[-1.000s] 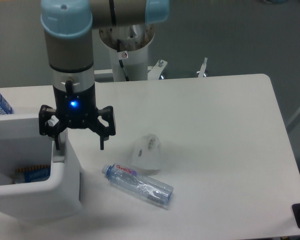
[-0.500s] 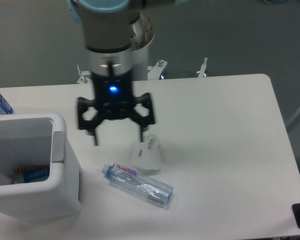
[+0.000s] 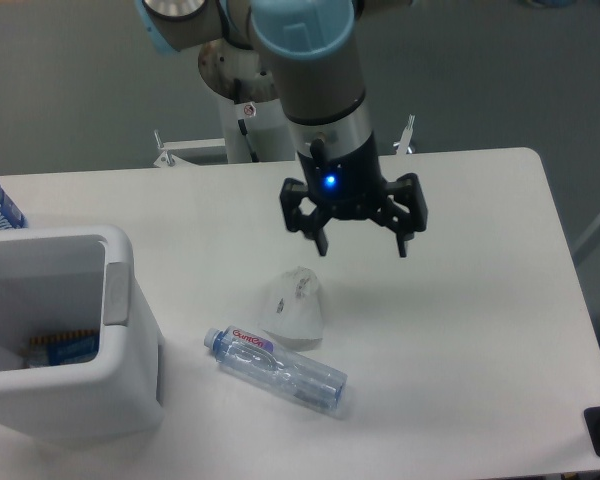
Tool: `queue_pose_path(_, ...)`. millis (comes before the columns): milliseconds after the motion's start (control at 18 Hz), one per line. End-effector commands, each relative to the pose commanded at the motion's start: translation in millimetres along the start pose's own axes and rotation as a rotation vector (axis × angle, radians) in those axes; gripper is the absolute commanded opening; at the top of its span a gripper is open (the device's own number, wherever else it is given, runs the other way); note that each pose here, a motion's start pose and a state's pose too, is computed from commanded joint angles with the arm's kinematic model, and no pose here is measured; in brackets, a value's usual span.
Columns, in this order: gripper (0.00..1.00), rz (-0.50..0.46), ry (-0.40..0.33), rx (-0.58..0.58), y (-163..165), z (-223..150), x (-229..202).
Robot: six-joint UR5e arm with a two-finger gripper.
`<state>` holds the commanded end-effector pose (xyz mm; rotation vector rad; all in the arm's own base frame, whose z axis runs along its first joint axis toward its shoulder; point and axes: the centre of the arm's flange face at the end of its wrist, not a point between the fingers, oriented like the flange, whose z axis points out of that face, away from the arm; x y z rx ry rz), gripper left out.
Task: Open the trash can
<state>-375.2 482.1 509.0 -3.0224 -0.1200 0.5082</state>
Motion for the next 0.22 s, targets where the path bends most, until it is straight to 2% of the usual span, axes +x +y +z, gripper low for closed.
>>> queue_pose_path(222, 1.00, -0.014, -0.008, 0.010, 2.7, -3.3, -9.3)
